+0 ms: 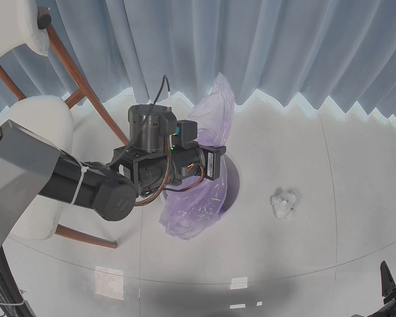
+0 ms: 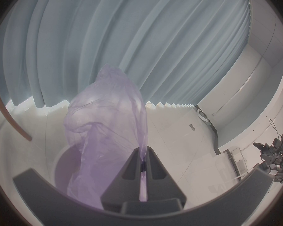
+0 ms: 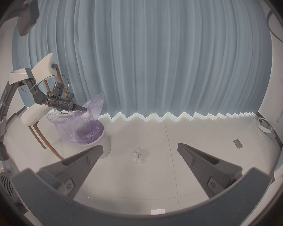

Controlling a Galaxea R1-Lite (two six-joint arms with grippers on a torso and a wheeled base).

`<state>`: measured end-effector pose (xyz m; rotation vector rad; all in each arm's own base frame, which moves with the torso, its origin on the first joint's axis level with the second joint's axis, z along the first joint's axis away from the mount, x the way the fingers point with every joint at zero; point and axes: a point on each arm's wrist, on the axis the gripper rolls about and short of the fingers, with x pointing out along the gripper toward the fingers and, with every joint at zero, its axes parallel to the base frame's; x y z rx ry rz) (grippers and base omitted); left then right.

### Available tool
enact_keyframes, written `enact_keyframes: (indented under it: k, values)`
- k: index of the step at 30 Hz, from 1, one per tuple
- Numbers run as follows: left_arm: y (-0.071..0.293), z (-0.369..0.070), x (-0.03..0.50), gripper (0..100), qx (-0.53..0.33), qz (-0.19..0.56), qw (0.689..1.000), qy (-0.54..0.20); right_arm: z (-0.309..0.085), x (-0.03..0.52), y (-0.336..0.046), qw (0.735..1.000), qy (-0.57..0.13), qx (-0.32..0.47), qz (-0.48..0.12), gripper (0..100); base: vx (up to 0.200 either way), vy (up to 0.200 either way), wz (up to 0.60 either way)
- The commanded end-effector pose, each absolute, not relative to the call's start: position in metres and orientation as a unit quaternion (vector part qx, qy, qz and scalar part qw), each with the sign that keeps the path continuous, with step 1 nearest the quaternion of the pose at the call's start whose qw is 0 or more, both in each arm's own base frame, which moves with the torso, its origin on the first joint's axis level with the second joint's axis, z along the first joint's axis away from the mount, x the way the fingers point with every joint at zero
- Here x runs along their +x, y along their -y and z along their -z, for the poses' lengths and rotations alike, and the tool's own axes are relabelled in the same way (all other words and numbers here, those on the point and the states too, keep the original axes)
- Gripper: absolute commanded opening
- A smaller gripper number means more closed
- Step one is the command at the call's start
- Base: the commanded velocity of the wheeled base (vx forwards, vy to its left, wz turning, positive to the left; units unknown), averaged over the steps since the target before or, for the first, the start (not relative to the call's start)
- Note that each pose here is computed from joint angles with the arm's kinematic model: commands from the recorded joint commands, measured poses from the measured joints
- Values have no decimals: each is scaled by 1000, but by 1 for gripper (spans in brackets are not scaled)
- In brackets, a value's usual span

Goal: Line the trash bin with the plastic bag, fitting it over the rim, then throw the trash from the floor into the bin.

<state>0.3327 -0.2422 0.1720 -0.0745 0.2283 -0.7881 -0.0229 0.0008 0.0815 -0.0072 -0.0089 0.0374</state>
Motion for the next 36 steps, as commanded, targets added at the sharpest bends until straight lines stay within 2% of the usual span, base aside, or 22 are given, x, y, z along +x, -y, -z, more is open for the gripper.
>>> enact_keyframes:
  k: [1, 6, 7, 13, 15, 17, 18, 20, 21, 22, 24, 25, 26, 27, 30, 31, 32, 33, 34, 35, 36]
  values:
    - [244, -177, 329, 0, -37, 386, 916, -103, -76, -23, -1, 1000, 4, -4, -19, 100, 200, 0, 0]
    - [255, -178, 320, 0, -36, 382, 918, -96, -76, -23, -1, 1000, 4, -4, -20, 100, 120, 0, 0]
    - [263, -181, 305, 0, -46, 354, 929, -97, -76, -23, -1, 1000, 2, -4, -20, 100, 0, 0, 0]
    - [252, -173, 288, 0, -41, 340, 932, -120, -76, -23, -1, 1000, 3, -3, -21, 100, 0, 0, 0]
    - [246, -185, 283, 0, -49, 333, 936, -107, -76, -23, -1, 1000, 3, 1, -21, 100, 0, 0, 0]
    - [242, -187, 274, 0, -57, 322, 938, -111, -89, -25, -1, 999, 26, 15, -26, 100, 0, 0, 0]
    - [240, -183, 268, 0, -65, 317, 938, -123, -111, -27, -1, 998, 46, 26, -36, 100, 0, 0, 0]
    - [238, -180, 258, 0, -73, 321, 934, -138, -133, -19, 0, 997, 39, 38, -58, 100, 0, 0, 0]
    - [235, -174, 250, 0, -77, 324, 931, -153, -136, -9, 0, 994, 12, 47, -96, 100, 0, 0, 0]
    - [234, -172, 249, 0, -77, 323, 930, -158, -135, -7, 0, 993, 1, 51, -110, 100, 0, 0, 0]
    - [231, -163, 248, 0, -81, 315, 929, -175, -128, 7, -3, 977, -87, 102, -168, 100, 0, 0, 0]
    - [230, -163, 251, 0, -85, 312, 930, -174, -128, 13, -6, 969, -120, 114, -184, 100, 0, 0, 0]
    - [230, -163, 251, 0, -85, 312, 930, -174, -128, 13, -6, 969, -120, 114, -184, 100, 0, 0, 0]
    - [228, -169, 260, 0, -93, 304, 934, -163, -130, 25, -13, 951, -178, 129, -215, 100, 0, 0, 0]
    - [230, -178, 270, 0, -102, 300, 937, -144, -134, 47, -28, 922, -264, 154, -239, 100, 0, 0, 0]
    - [231, -179, 271, 0, -103, 301, 937, -142, -134, 49, -30, 918, -273, 156, -242, 100, 0, 0, 0]
    - [232, -181, 273, 0, -104, 301, 938, -139, -139, 62, -41, 899, -311, 162, -262, 100, 0, 0, 0]
    - [232, -181, 273, 0, -104, 301, 938, -139, -140, 65, -42, 896, -316, 162, -266, 100, 0, 0, 0]
    - [233, -180, 274, 0, -103, 299, 938, -138, -142, 78, -51, 879, -347, 162, -283, 100, 0, 0, 0]
    - [233, -180, 274, 0, -103, 299, 938, -138, -142, 78, -51, 879, -347, 162, -283, 100, 0, 0, 0]
    - [235, -177, 275, 0, -104, 300, 937, -143, -144, 94, -62, 863, -378, 158, -295, 100, 0, 0, 0]
